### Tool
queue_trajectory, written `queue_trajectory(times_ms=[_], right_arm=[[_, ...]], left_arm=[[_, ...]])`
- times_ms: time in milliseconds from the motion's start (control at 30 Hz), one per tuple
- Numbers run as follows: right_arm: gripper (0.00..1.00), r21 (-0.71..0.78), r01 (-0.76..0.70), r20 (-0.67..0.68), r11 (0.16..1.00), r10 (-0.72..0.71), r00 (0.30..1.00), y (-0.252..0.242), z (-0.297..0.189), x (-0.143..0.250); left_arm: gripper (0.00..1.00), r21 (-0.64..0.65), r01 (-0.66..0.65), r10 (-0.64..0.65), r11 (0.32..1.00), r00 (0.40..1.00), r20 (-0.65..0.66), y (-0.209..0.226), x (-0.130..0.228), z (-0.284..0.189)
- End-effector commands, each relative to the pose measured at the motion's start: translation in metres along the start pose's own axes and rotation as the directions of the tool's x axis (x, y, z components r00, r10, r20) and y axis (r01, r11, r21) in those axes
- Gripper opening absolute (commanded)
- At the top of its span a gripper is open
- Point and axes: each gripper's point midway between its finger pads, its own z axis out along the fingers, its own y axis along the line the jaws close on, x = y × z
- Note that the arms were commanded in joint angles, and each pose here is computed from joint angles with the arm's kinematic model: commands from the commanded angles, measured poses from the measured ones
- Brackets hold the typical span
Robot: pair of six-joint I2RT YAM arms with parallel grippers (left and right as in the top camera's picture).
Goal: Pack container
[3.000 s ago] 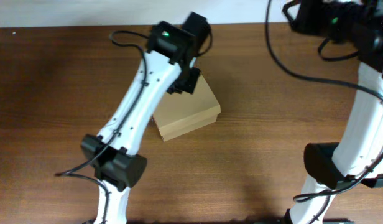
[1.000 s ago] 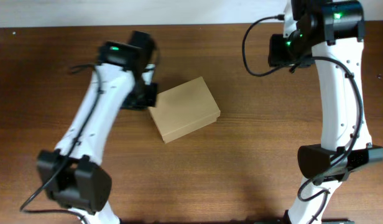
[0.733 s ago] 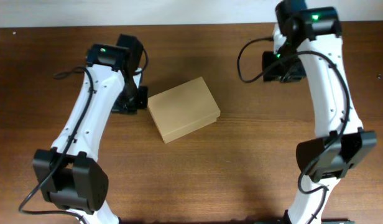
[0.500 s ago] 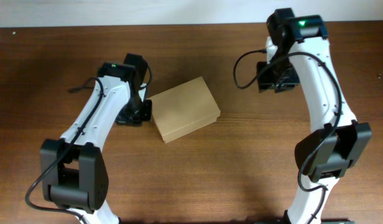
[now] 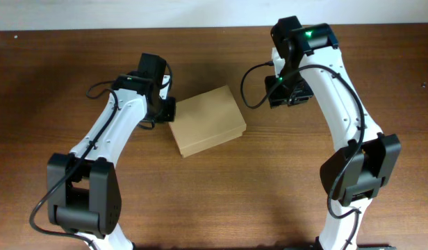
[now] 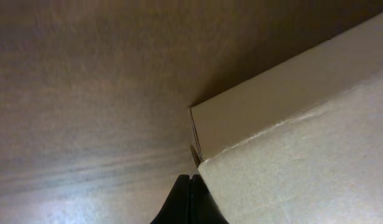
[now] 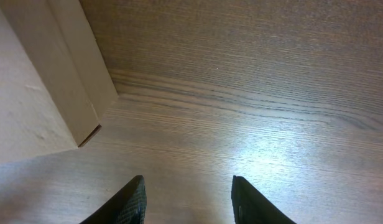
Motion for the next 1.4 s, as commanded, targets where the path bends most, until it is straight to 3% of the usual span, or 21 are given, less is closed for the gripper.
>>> queue_trajectory(times_ms=[0,333,633,733,900,1000,1133,1267,1333,1367], right_arm=[[0.45,-0.005,0.009,-0.008,1.0,-0.009,1.0,0.003,0.003,0.001],[0.45,-0.02,0.01,-0.01,1.0,-0.01,1.0,0.006,0.003,0.001],[0.46,-0.023,0.009,0.011,1.0,-0.009,1.0,0.006,0.003,-0.004],[0.47,-0.034,0.011,0.103,0.999,-0.008,0.995,0.008,0.001,-0.027],[0.47,0.058,-0.031,0.335,0.998,0.01,0.942,-0.014,-0.017,-0.082],[0.47,0.14,-0.095,0.415,0.986,0.028,0.909,-0.039,-0.038,-0.097],[0.49,0.131,-0.169,0.515,0.977,0.079,0.854,-0.067,-0.079,-0.111],[0.5,0.096,-0.243,0.594,0.965,0.14,0.792,-0.102,-0.124,-0.113],[0.56,0.088,-0.278,0.625,0.957,0.164,0.763,-0.118,-0.142,-0.111],[0.59,0.086,-0.29,0.635,0.953,0.172,0.753,-0.124,-0.149,-0.109]], left_arm=[[0.02,0.043,-0.027,0.026,0.999,1.0,0.008,-0.008,-0.005,0.012],[0.02,0.167,-0.055,0.035,0.984,0.992,0.122,-0.032,-0.037,0.027],[0.05,0.178,-0.052,0.022,0.983,0.986,0.168,-0.026,-0.05,0.026],[0.16,0.168,-0.012,-0.011,0.986,0.991,0.137,-0.009,-0.046,0.024],[0.16,0.139,0.068,-0.085,0.988,0.989,0.123,0.028,-0.054,0.006],[0.16,0.121,0.103,-0.12,0.987,0.982,0.147,0.053,-0.068,-0.017],[0.2,0.079,0.136,-0.149,0.988,0.968,0.202,0.089,-0.087,-0.057],[0.34,0.041,0.185,-0.19,0.982,0.945,0.267,0.119,-0.102,-0.092],[0.62,0.037,0.199,-0.201,0.979,0.938,0.283,0.127,-0.105,-0.101],[0.87,0.036,0.204,-0.205,0.978,0.936,0.286,0.129,-0.105,-0.103]])
